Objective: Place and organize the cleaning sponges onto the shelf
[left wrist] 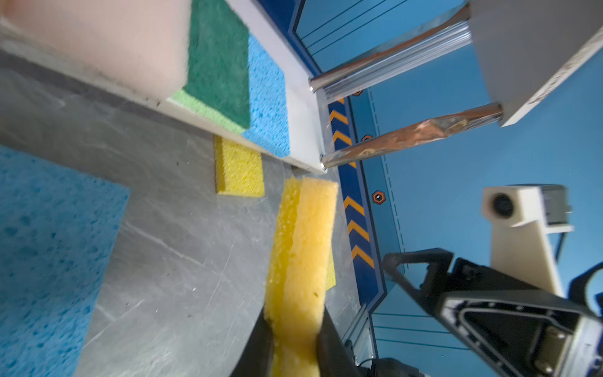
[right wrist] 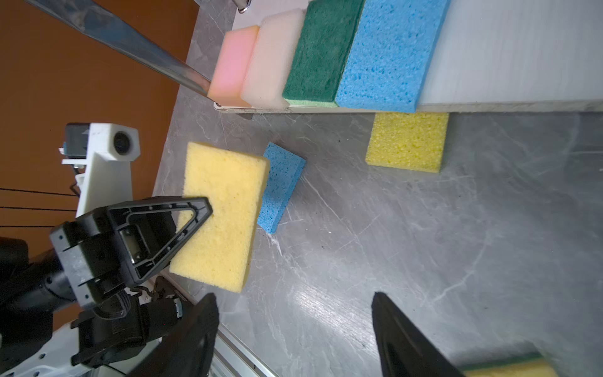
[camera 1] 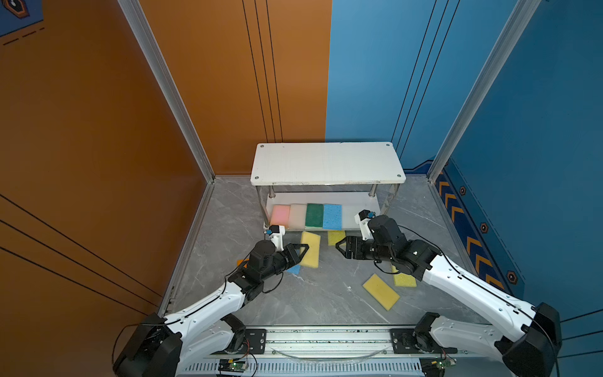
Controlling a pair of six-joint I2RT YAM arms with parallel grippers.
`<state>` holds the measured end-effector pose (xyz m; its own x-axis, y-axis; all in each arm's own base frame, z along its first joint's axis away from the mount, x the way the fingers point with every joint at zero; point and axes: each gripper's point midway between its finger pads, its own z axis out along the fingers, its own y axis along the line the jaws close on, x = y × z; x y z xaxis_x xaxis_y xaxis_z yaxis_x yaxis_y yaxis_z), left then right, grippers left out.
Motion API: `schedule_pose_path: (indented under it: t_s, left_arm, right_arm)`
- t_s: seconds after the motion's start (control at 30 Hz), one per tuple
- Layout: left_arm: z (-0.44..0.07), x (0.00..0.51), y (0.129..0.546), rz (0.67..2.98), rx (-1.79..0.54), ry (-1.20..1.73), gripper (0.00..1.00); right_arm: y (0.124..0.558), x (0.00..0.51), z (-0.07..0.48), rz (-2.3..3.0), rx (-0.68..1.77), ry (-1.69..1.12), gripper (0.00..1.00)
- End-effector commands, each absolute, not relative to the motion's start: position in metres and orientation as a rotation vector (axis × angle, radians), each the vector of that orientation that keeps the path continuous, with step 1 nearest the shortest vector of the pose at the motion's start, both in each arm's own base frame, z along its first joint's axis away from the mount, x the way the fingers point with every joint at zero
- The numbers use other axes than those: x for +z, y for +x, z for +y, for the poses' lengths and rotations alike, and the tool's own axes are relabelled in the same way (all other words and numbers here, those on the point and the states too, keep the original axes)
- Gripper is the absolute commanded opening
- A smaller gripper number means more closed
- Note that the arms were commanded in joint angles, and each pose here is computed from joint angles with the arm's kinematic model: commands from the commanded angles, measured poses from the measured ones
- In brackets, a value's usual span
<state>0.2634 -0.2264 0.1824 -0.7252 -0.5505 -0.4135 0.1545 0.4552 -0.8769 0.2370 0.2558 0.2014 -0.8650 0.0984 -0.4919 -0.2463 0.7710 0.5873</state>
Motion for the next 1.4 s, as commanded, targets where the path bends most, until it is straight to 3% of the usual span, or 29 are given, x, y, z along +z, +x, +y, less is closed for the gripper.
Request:
schedule_pose_path:
  t_s: [0.0,0.33,1.23,1.37]
  left_arm:
    - [-0.204,0.220,0.280,1.766,-1.260,-0.483,0.20]
    - [-0.201,0.226,0.274,1.718,-1.301,-0.502,0.20]
    - [-0.209,0.236,0.272,1.721,-1.355,-0.463,0.20]
    - [-0.208,0.236,0.272,1.716,-1.350,-0.465,0.20]
  right_arm:
    - [0.230,0.216,0.288,2.416,1.112,-0.091,0.73]
    - [0.214,0.213,0.345,2.426,1.211,-0.271,0.59]
    - [0.237,0.210,0.355,2.372,1.317,-0.160,0.36]
    - [0.236,0.208,0.355,2.385,1.326,-0.158,0.36]
